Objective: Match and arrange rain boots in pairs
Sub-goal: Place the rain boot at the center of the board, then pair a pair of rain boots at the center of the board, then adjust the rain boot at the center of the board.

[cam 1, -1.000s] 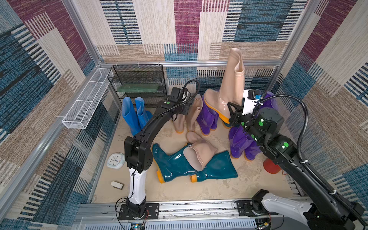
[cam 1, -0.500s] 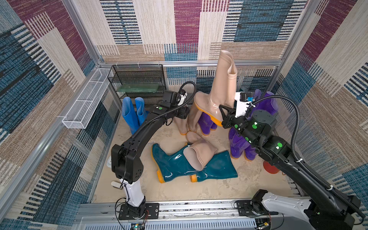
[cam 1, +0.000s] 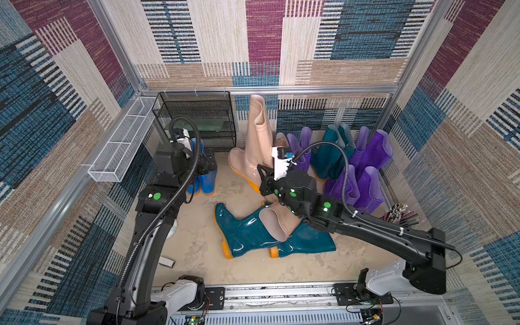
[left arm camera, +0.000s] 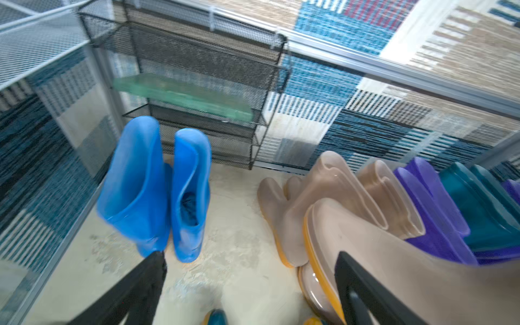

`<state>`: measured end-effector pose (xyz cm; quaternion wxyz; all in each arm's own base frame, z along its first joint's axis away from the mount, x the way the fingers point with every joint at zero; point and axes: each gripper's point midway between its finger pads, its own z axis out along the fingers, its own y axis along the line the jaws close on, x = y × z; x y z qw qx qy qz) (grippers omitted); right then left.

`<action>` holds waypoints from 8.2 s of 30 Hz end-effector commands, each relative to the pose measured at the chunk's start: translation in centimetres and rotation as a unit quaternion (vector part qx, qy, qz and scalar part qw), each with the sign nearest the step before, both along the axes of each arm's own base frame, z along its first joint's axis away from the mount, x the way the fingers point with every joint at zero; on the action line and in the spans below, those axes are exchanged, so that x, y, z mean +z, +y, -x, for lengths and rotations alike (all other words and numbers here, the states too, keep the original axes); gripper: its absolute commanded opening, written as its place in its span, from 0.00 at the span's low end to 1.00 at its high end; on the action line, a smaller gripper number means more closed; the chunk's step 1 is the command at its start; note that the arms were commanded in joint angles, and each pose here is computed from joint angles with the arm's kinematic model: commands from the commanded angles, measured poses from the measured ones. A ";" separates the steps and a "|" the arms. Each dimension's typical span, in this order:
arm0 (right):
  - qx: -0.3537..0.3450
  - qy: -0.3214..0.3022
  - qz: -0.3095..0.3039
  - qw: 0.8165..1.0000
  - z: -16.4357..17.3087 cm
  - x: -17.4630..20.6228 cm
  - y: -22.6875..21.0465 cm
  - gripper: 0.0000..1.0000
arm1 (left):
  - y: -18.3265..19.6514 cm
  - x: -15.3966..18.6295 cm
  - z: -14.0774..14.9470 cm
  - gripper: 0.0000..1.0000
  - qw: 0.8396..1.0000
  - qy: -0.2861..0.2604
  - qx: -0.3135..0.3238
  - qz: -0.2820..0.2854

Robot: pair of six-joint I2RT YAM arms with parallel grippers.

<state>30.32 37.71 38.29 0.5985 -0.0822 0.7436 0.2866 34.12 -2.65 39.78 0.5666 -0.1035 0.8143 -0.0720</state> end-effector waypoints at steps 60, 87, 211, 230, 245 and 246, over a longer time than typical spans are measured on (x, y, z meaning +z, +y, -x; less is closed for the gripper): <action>-0.085 0.034 0.211 0.973 -9.3 -4.8 1.8 0.95 | -3.2 -5.8 -3.5 0.88 0.985 0.041 -0.121 0.116; 0.011 0.129 0.226 0.965 -15.8 -11.5 2.1 0.30 | -2.9 -7.4 -3.8 0.86 0.986 0.037 -0.125 0.101; -0.042 0.128 0.138 0.981 -1.5 -14.6 -17.5 0.00 | -28.4 -9.8 4.9 0.96 0.844 0.036 -0.478 0.241; -0.137 0.111 0.143 0.974 -3.6 -13.0 -21.8 0.67 | -24.4 -22.4 15.9 0.94 0.892 0.149 -0.403 -0.138; -0.128 0.109 0.117 0.979 -1.6 -10.0 -22.1 0.93 | -28.4 -24.9 13.9 0.93 0.899 0.055 -0.265 -0.345; -0.126 0.105 0.115 0.980 -1.4 -9.8 -22.1 0.93 | -28.2 -25.0 13.7 0.86 0.899 0.051 -0.254 -0.352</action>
